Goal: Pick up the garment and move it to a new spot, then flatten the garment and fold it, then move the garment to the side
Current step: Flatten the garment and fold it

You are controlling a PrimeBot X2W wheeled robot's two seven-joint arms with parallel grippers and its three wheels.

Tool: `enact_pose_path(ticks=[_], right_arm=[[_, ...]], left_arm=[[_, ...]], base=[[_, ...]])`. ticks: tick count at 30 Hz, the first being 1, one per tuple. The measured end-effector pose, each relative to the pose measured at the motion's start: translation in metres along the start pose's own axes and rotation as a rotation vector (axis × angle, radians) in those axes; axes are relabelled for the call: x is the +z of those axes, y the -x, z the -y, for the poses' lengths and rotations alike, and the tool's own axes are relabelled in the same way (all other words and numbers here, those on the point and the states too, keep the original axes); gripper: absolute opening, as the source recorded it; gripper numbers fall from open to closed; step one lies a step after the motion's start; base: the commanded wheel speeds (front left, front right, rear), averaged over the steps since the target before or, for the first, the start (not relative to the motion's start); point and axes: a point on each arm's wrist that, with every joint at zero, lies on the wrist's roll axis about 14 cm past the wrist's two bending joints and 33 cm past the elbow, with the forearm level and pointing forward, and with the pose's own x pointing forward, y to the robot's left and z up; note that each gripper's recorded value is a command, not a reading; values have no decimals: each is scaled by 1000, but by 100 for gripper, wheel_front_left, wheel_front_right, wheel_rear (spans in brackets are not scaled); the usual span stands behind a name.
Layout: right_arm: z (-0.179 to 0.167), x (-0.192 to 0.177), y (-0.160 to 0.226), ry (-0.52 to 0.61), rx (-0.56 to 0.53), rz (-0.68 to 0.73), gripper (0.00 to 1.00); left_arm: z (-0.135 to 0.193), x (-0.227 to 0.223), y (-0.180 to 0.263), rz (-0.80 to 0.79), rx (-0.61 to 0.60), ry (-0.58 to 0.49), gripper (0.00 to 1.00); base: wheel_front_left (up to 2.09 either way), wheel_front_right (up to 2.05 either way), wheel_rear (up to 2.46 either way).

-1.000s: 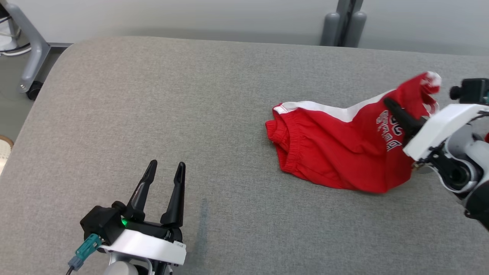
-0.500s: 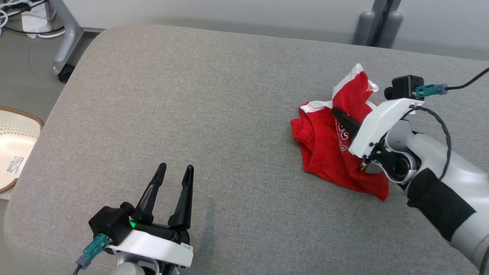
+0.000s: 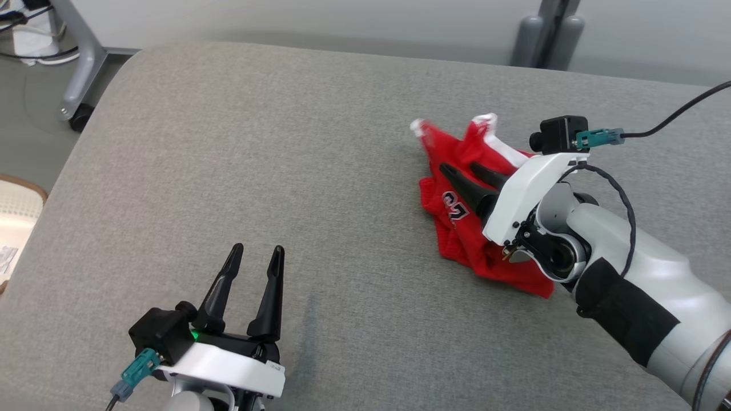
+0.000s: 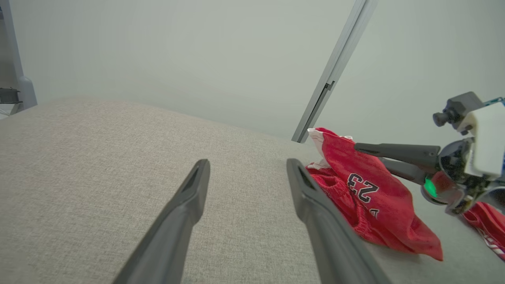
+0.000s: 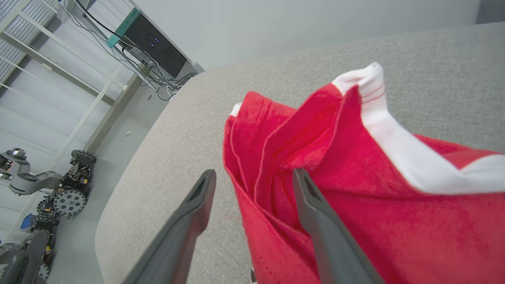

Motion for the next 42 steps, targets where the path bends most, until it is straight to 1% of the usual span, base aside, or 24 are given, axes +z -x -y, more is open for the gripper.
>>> enact_pose_path(ticks=[5, 9, 13, 14, 16, 18, 21, 22, 23, 24, 29, 33, 39, 42], right_arm=[[3, 22, 21, 34, 5, 108, 100], [14, 51, 47, 58, -11, 241, 100], [44, 74, 80, 82, -89, 360, 100], [61, 81, 95, 85, -136, 402, 100], [75, 81, 105, 74, -175, 424, 100], [87, 73, 112, 52, -212, 432, 100], [92, 69, 112, 66, -234, 435, 100], [90, 64, 109, 57, -230, 428, 87], [87, 56, 104, 54, -227, 410, 37], [87, 48, 99, 59, -227, 389, 1], [80, 30, 77, 108, -220, 317, 0], [64, 17, 54, 134, -185, 247, 0], [52, -12, 27, 85, -167, 139, 0], [34, -24, 13, 64, -122, 103, 0]], left_arm=[[9, 1, -4, 6, -32, -3, 100], [16, 3, -7, 12, -55, -6, 100], [25, 5, -10, 22, -84, -2, 100], [28, 7, -10, 29, -93, -1, 100], [29, 8, -10, 30, -98, 0, 100], [28, 4, -8, 19, -96, 2, 100], [28, 4, -7, 17, -96, 3, 100], [28, 4, -7, 18, -95, 3, 100], [28, 4, -7, 19, -95, 2, 100], [28, 4, -7, 18, -95, 2, 100], [21, 5, -3, 21, -72, 4, 100], [13, 7, 1, 24, -45, 6, 100], [3, 10, 6, 31, -12, 13, 100], [-4, 12, 9, 37, 13, 10, 100]], base=[[0, 0, 0], [0, 0, 0], [0, 0, 0], [0, 0, 0], [0, 0, 0], [0, 0, 0], [0, 0, 0], [0, 0, 0], [0, 0, 0], [0, 0, 0], [0, 0, 0], [0, 0, 0], [0, 0, 0], [0, 0, 0]])
